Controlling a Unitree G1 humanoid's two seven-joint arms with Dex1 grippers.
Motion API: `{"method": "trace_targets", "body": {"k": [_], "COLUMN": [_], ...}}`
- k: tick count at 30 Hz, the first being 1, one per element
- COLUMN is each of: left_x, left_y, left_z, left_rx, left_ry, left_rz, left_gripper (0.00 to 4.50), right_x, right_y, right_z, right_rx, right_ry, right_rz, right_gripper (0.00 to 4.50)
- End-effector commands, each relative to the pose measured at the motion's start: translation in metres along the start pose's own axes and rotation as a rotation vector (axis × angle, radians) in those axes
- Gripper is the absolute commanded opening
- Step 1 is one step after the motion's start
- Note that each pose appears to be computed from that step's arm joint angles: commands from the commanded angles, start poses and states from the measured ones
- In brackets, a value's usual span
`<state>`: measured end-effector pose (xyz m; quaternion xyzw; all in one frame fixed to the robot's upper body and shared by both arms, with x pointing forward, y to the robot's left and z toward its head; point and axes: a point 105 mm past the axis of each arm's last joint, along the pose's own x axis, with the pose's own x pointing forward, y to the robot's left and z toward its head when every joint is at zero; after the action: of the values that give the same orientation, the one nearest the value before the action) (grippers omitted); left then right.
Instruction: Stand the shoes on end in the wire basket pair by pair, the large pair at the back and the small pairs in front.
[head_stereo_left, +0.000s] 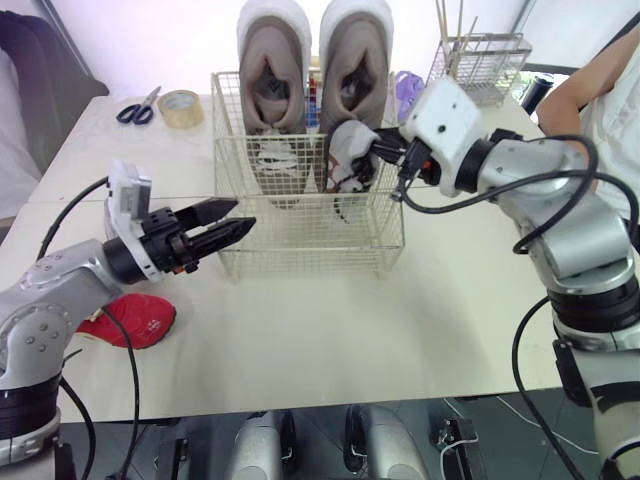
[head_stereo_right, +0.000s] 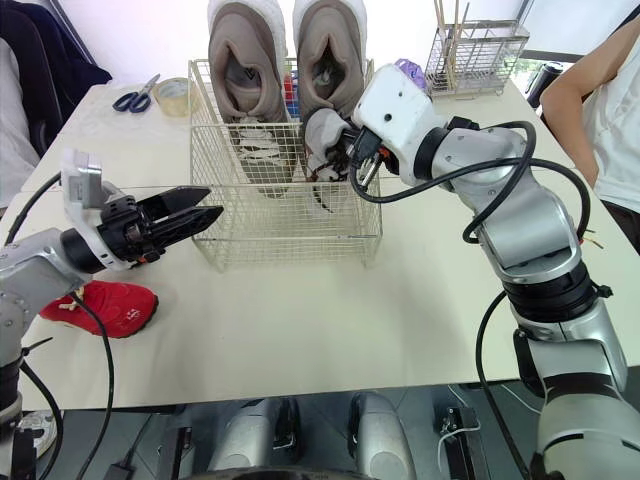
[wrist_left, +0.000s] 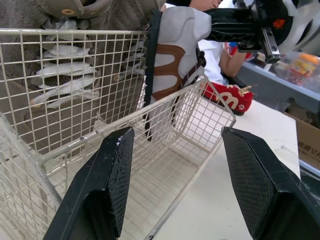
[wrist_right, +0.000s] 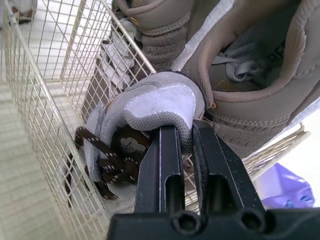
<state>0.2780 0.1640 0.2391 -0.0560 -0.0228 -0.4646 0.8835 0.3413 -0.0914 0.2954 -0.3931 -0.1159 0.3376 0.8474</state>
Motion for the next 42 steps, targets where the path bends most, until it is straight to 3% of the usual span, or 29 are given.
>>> {"method": "trace_targets", "body": {"k": [1,5,9,13,21,26,29,31,32,35,37,40,42], "left_x": [0.002,0.002,0.001,0.001,0.000,-0.012,-0.038,-0.062,-0.076,-0.131,-0.170,-0.215,-0.223], "left_y": [-0.004,-0.004,-0.003,-0.002,0.003,0.012,0.033,0.053,0.066,0.108,0.126,0.140,0.139], "left_z": [0.007,0.007,0.006,0.006,0.008,0.018,0.050,0.068,0.075,0.078,0.071,0.043,0.022], "left_rx": [0.032,0.035,0.036,0.038,0.040,0.058,0.031,0.067,0.093,0.048,-0.005,-0.139,-0.222], "left_ry": [-0.016,-0.009,0.000,0.004,0.009,0.010,-0.061,-0.074,-0.063,0.020,0.090,0.175,0.195], "left_rz": [-0.013,-0.009,-0.003,0.002,0.011,0.073,0.181,0.322,0.421,0.719,0.866,0.961,0.898], "left_gripper": [2.88,2.88,2.88,2.88,2.88,2.88,3.72,4.48,4.48,4.48,4.48,4.48,4.48], "right_x": [-0.005,-0.004,-0.006,-0.018,-0.041,-0.075,-0.097,-0.104,-0.104,-0.106,-0.100,-0.089,-0.083], "right_y": [-0.002,0.004,0.007,-0.010,-0.019,-0.037,-0.050,-0.049,-0.047,-0.015,0.013,0.050,0.065], "right_z": [0.016,0.014,0.009,0.005,0.004,0.022,0.049,0.069,0.077,0.089,0.083,0.067,0.060], "right_rx": [-0.053,-0.020,0.033,0.100,0.221,0.373,0.494,0.545,0.568,0.610,0.590,0.540,0.490], "right_ry": [-0.057,-0.049,-0.030,-0.016,-0.026,-0.154,-0.348,-0.460,-0.500,-0.537,-0.467,-0.370,-0.335], "right_rz": [-0.017,0.006,0.021,-0.003,0.056,0.153,0.266,0.363,0.411,0.669,0.796,0.937,0.989], "right_gripper": [0.22,0.22,1.54,3.55,3.55,3.55,4.40,4.50,4.50,4.50,4.50,4.50,4.50]}}
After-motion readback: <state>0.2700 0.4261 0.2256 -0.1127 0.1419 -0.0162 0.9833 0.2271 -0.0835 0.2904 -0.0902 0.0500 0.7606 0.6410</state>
